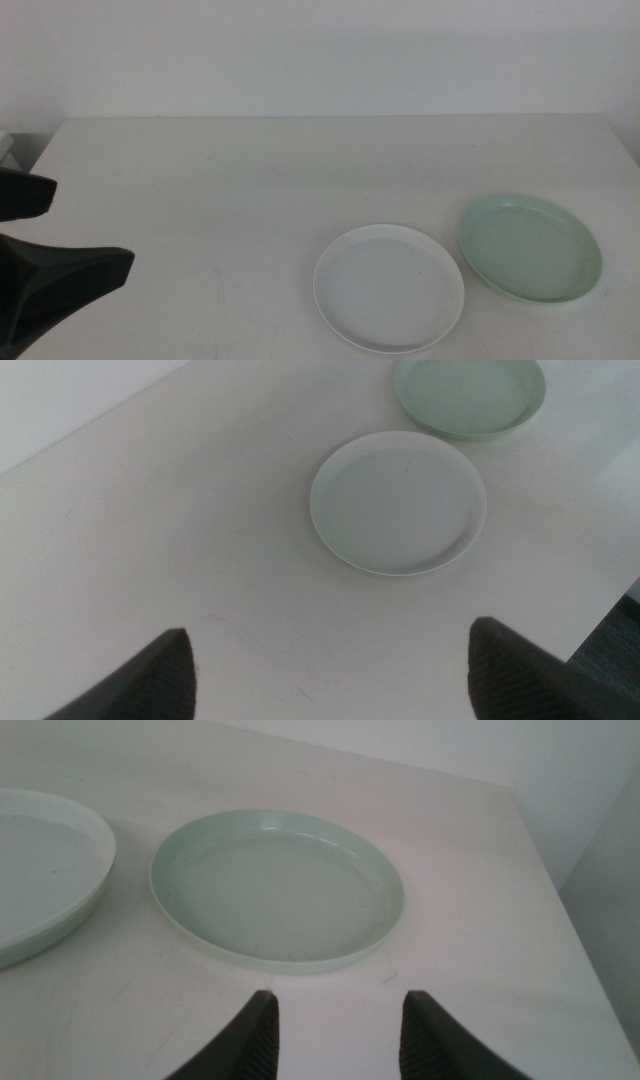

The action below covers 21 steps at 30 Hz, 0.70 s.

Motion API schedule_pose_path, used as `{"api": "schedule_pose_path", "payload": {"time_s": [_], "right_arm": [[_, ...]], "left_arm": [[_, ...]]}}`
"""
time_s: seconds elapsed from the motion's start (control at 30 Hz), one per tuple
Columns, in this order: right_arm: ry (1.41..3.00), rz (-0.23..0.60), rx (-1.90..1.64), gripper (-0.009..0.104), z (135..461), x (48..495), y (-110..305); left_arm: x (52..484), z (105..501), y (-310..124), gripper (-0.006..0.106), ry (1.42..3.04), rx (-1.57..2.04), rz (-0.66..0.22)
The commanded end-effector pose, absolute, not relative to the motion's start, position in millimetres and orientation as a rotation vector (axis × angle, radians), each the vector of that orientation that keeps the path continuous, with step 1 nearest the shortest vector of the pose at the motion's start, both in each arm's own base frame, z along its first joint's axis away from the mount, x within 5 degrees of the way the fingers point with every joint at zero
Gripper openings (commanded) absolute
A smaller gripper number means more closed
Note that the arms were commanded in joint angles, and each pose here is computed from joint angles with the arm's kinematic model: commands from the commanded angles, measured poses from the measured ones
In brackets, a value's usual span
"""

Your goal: Stack the three bowls on top of each other.

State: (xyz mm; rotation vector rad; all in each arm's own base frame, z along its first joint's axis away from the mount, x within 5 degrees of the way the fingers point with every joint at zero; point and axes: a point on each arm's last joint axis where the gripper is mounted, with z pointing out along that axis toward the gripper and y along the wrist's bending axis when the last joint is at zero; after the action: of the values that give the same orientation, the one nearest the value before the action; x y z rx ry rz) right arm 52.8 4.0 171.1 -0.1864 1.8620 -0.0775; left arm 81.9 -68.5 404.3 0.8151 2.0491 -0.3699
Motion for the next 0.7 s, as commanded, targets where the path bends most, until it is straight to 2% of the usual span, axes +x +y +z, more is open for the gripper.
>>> {"api": "schedule_pose_path", "payload": {"time_s": [0.0,0.1,0.3,0.53,0.67], "right_arm": [[1.773,-0.104,-0.183,0.033,185,53,3],[1.802,-0.078,-0.182,0.033,204,53,4],[1.876,-0.067,-0.208,0.033,265,64,6],[2.072,-0.026,-0.241,0.033,323,102,7],[2.210,0.069,-0.122,0.033,344,128,8]], "left_arm": [[83,416,-70,0.105,1.969,0.781,-0.403],[83,416,-70,0.105,1.969,0.782,-0.402],[83,416,-70,0.105,1.969,0.782,-0.402],[83,416,-70,0.105,1.969,0.782,-0.402],[83,416,-70,0.105,1.969,0.782,-0.402]]}}
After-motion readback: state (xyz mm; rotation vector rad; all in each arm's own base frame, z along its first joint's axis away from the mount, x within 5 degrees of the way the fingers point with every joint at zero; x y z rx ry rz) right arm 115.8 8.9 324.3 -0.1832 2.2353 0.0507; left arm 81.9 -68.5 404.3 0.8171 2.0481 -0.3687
